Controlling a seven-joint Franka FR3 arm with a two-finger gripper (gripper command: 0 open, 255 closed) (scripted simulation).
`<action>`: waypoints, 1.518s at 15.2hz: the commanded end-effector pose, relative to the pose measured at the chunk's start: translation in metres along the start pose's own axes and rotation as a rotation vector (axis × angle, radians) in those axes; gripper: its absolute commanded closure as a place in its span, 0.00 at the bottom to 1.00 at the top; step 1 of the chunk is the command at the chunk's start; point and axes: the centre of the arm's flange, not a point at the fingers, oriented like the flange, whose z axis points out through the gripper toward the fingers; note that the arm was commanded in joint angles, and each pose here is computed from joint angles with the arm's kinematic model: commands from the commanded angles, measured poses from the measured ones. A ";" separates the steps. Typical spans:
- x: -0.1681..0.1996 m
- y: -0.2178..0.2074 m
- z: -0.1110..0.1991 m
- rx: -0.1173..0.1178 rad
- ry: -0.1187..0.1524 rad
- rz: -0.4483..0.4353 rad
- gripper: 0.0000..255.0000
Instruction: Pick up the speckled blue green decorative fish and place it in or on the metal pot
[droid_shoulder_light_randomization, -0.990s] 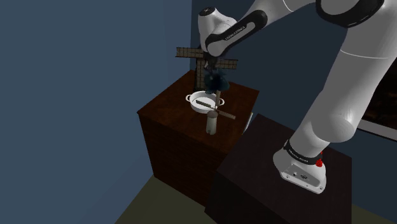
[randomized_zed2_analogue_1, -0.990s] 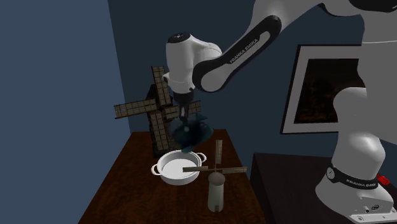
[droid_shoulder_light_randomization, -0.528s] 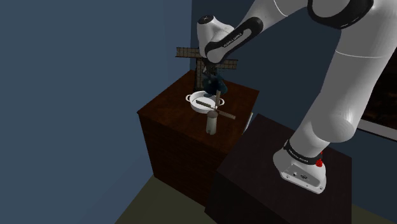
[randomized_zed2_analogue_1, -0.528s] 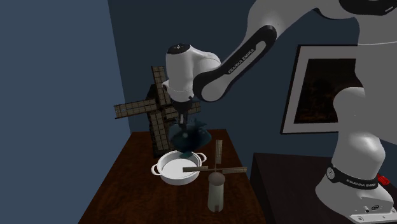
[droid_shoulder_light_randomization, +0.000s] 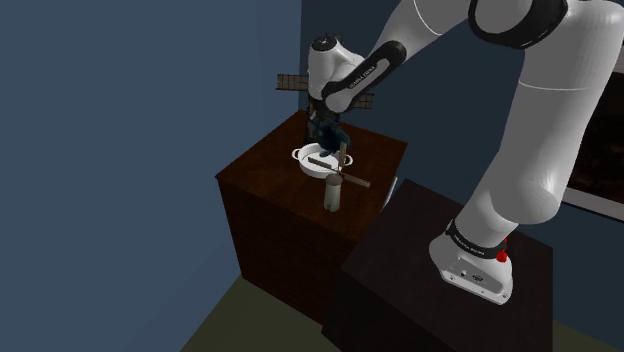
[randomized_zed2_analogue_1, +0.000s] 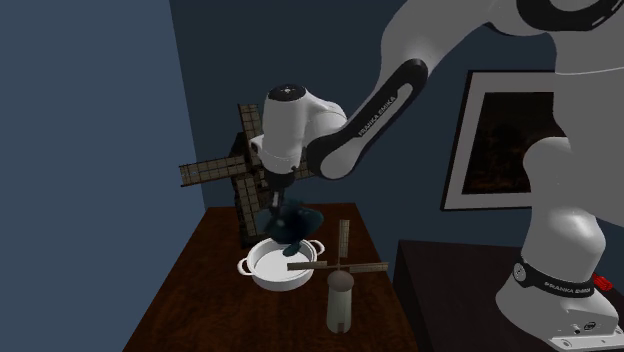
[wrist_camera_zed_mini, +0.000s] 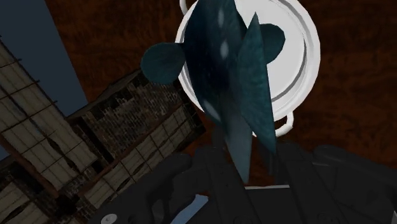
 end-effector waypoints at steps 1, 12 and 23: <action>-0.021 0.004 0.032 -0.021 -0.157 0.004 1.00; -0.026 -0.008 0.061 -0.021 -0.157 0.004 1.00; -0.022 -0.008 0.035 -0.021 -0.157 0.004 0.00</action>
